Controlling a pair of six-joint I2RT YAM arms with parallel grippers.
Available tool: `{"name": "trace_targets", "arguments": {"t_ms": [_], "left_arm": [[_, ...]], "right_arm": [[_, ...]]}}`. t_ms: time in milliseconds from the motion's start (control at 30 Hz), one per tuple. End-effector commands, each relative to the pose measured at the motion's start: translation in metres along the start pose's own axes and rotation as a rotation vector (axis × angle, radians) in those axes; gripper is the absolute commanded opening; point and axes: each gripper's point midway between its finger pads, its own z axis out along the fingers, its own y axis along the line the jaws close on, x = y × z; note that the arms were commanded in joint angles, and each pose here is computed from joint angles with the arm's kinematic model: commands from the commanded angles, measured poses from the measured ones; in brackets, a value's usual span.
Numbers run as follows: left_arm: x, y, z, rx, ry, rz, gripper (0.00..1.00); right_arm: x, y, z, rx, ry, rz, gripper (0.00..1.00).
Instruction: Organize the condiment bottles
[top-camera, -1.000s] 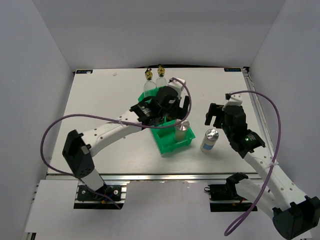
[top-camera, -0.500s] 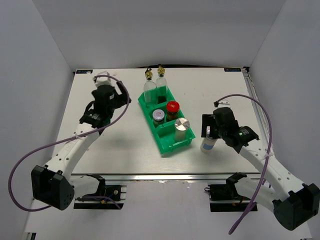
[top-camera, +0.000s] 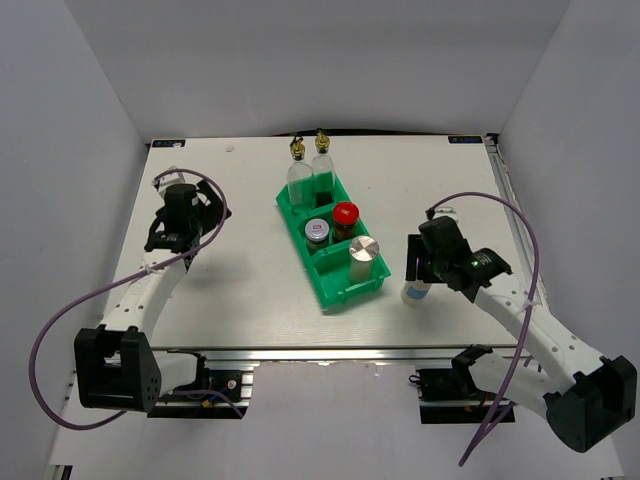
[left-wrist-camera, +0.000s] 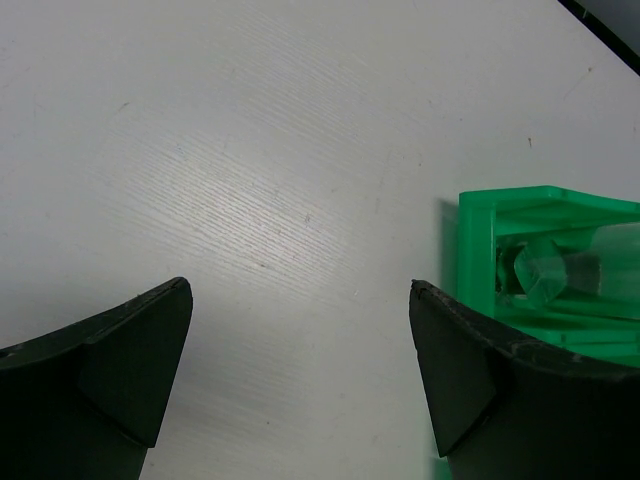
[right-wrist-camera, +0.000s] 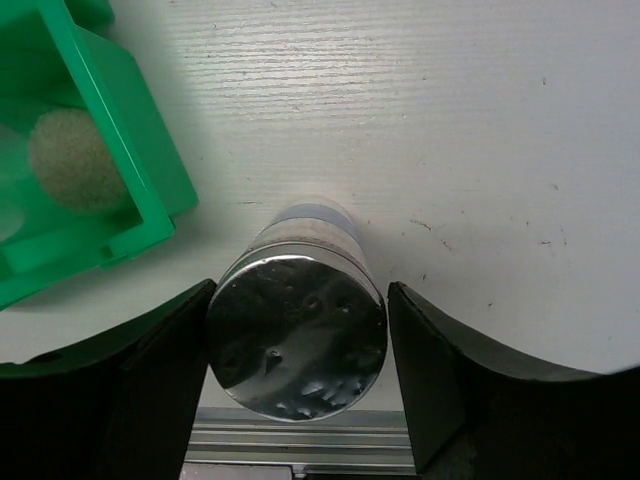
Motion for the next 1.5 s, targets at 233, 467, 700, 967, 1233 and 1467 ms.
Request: {"name": "trace_targets", "arguments": {"t_ms": [233,467,700,967,1233,1467], "left_arm": [[-0.013,-0.004,-0.016,0.048,-0.063,-0.009,0.98],[-0.01,-0.004,-0.017,0.059,-0.06,-0.009,0.98],[-0.009,-0.004,-0.018,0.061,-0.06,-0.009,0.98],[-0.01,-0.006,-0.019,0.072,-0.063,-0.009,0.98],[-0.009,-0.004,-0.018,0.066,-0.063,-0.007,0.98],[-0.008,-0.005,-0.018,0.068,-0.058,-0.005,0.98]], "right_arm": [[-0.035,0.005,-0.016,-0.005,-0.094,0.029,0.25],[-0.12,0.025,-0.064,-0.116,-0.371,0.025,0.16],[-0.196,0.089,-0.132,-0.396,-0.648,-0.127,0.13],[-0.175,0.202,-0.148,-0.697,-0.585,-0.447,0.12],[-0.118,0.255,-0.123,-0.647,-0.364,-0.65,0.12],[-0.07,0.252,-0.078,-0.588,-0.181,-0.645,0.12]]}}
